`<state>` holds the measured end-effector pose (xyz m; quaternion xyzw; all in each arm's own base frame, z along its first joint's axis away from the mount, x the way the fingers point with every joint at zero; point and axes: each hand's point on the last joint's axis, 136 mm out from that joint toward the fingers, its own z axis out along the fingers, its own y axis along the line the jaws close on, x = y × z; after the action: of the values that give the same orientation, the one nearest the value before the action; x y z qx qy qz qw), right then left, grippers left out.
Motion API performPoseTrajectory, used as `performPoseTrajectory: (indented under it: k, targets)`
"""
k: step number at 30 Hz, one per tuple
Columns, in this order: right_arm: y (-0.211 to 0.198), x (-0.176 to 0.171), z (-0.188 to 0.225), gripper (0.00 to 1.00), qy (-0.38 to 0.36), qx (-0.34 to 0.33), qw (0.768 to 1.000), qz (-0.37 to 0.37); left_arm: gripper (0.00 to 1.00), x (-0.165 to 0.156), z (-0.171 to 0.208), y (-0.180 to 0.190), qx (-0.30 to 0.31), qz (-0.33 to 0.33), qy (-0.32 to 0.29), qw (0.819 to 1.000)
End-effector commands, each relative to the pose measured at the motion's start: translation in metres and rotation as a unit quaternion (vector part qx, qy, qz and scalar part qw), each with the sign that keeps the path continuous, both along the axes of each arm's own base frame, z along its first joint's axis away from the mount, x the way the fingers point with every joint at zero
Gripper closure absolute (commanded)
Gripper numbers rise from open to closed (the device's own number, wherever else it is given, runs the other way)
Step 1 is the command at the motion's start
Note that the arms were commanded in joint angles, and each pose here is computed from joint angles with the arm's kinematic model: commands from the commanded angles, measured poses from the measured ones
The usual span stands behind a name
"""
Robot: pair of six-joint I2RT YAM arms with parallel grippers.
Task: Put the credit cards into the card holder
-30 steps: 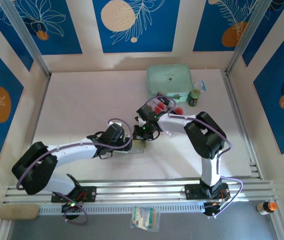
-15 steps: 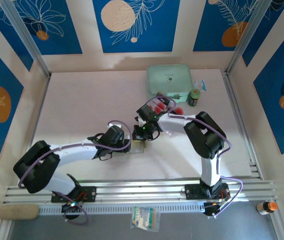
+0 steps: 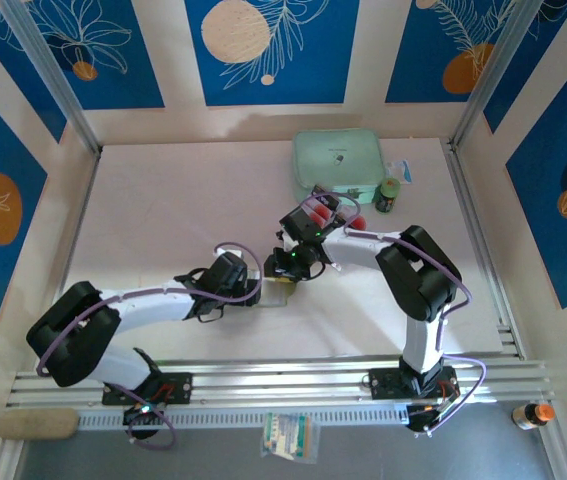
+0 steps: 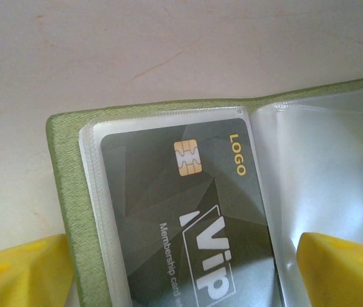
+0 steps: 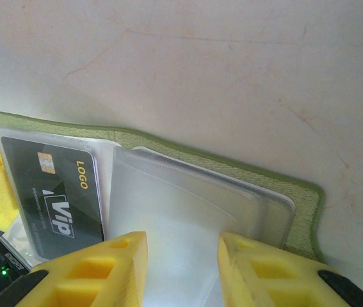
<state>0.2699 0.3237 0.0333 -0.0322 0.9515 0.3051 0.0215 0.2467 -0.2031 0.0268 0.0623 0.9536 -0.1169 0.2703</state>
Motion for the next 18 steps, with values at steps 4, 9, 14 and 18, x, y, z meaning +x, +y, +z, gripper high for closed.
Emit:
performPoseTrajectory:
  k: [4,9,14,18]
  targets:
    - [0.001,-0.003,0.002,0.59,0.004,0.005,1.0,-0.004,0.14,-0.004,-0.001,0.004,0.003,0.006,-0.003,1.0]
    - [-0.002,-0.004,0.01,0.52,-0.006,0.008,1.0,-0.007,0.15,-0.004,-0.002,0.004,0.002,0.006,-0.002,1.0]
    - [-0.005,-0.005,0.017,0.47,-0.013,0.014,1.0,-0.015,0.16,-0.005,-0.003,0.005,0.002,0.005,-0.002,1.0]
    - [-0.004,-0.007,0.02,0.43,-0.015,0.022,0.999,-0.019,0.16,-0.004,-0.003,0.004,0.002,0.005,-0.002,1.0]
